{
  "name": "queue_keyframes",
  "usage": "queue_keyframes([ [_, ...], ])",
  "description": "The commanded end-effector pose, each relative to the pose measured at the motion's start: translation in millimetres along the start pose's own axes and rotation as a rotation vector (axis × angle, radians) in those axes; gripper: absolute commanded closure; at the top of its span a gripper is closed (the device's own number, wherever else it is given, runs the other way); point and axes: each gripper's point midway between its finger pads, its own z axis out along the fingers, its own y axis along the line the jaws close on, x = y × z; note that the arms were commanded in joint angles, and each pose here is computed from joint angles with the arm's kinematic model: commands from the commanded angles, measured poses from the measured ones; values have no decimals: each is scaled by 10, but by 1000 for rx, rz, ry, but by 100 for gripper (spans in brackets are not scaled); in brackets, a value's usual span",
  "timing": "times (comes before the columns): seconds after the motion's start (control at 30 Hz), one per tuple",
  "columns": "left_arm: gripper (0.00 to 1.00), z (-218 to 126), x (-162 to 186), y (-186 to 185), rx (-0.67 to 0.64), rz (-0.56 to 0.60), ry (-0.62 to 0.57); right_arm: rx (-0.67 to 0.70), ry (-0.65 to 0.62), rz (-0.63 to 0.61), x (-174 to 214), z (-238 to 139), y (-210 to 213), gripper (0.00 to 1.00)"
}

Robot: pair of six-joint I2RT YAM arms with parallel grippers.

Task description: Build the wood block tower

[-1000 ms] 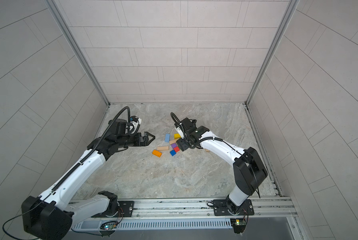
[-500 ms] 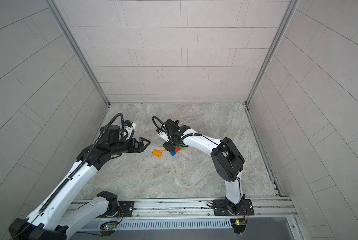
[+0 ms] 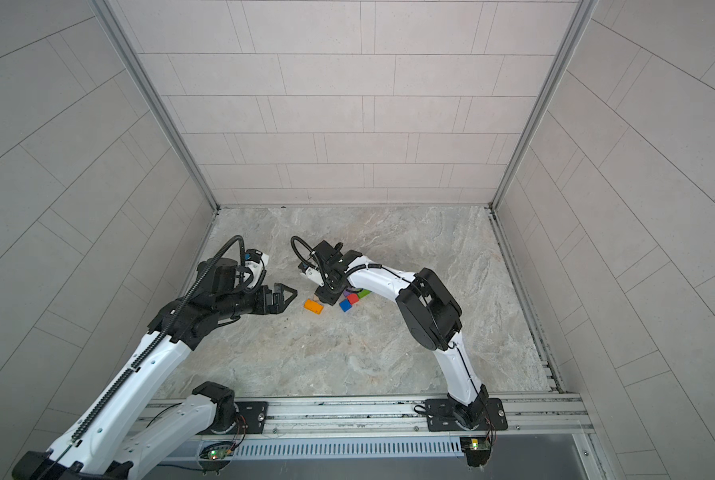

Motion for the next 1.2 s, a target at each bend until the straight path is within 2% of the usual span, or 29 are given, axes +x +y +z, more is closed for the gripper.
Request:
queue_keyframes([
  [0.0, 0, -12, 21, 30, -12, 13, 1, -10, 31, -34, 60, 57, 35, 55],
  [0.77, 0, -15, 26, 25, -8, 10, -3, -3, 67, -9, 217, 243, -74, 52],
  [0.93, 0, -9, 20, 30, -10, 10, -1, 3, 63, -16, 191, 242, -97, 47],
  [1.03, 0, -14, 19, 32, -12, 13, -3, 6, 90, -17, 237, 291, -115, 36],
  [1.17, 0, -12, 24, 38, -13, 12, -2, 1, 98, -15, 269, 308, -105, 37],
])
